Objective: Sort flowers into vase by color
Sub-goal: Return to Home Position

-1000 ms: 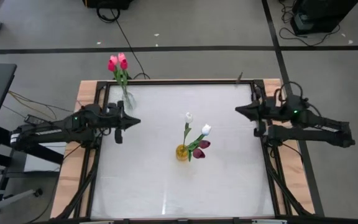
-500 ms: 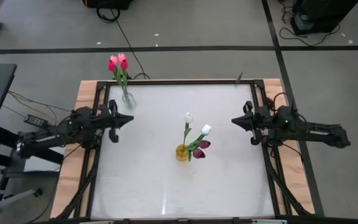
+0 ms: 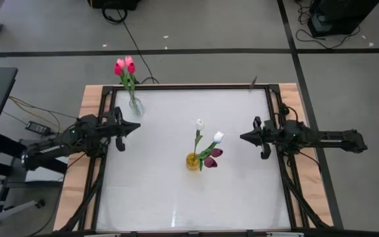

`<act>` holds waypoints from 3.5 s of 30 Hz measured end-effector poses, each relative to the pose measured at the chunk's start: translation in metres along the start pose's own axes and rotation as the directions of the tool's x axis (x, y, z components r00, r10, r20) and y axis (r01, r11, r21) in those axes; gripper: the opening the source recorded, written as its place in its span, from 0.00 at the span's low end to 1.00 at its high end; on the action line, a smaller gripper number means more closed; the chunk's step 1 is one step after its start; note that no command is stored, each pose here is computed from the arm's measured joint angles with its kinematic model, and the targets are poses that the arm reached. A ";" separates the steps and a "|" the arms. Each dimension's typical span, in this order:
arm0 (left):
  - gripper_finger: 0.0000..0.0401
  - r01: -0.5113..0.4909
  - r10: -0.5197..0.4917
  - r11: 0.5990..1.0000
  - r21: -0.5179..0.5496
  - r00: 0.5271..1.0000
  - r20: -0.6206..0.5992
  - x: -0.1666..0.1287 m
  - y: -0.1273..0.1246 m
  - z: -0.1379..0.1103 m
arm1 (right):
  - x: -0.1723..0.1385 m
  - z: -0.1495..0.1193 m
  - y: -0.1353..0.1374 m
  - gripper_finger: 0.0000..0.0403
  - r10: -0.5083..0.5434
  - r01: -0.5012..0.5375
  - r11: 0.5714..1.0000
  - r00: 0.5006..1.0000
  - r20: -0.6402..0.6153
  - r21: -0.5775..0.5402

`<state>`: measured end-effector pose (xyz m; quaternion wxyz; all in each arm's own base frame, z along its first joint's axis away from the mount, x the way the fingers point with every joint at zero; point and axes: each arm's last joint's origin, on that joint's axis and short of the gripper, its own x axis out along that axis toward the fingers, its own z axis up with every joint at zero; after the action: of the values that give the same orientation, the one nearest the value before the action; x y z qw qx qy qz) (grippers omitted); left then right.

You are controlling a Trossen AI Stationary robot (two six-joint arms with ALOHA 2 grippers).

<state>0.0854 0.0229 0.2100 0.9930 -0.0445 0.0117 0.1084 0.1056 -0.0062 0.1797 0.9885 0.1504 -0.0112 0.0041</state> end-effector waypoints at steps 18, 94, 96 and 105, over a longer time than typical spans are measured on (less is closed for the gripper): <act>0.00 0.184 -0.186 0.961 -0.208 0.983 0.008 0.014 -0.001 -0.043 | -0.006 -0.002 0.000 0.02 0.011 -0.011 0.998 1.000 0.001 0.065; 0.07 0.166 -0.167 0.977 -0.133 0.986 0.005 0.014 -0.009 -0.046 | -0.009 -0.003 0.001 0.07 0.017 -0.017 0.999 1.000 0.005 -0.038; 0.07 0.166 -0.167 0.977 -0.133 0.986 0.005 0.014 -0.009 -0.046 | -0.009 -0.003 0.001 0.07 0.017 -0.017 0.999 1.000 0.005 -0.038; 0.07 0.166 -0.167 0.977 -0.133 0.986 0.005 0.014 -0.009 -0.046 | -0.009 -0.003 0.001 0.07 0.017 -0.017 0.999 1.000 0.005 -0.038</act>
<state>0.1001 0.0126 0.1650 0.9934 -0.1115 0.0039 0.0254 0.0962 -0.0048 0.1772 0.9912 0.1313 -0.0152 0.0118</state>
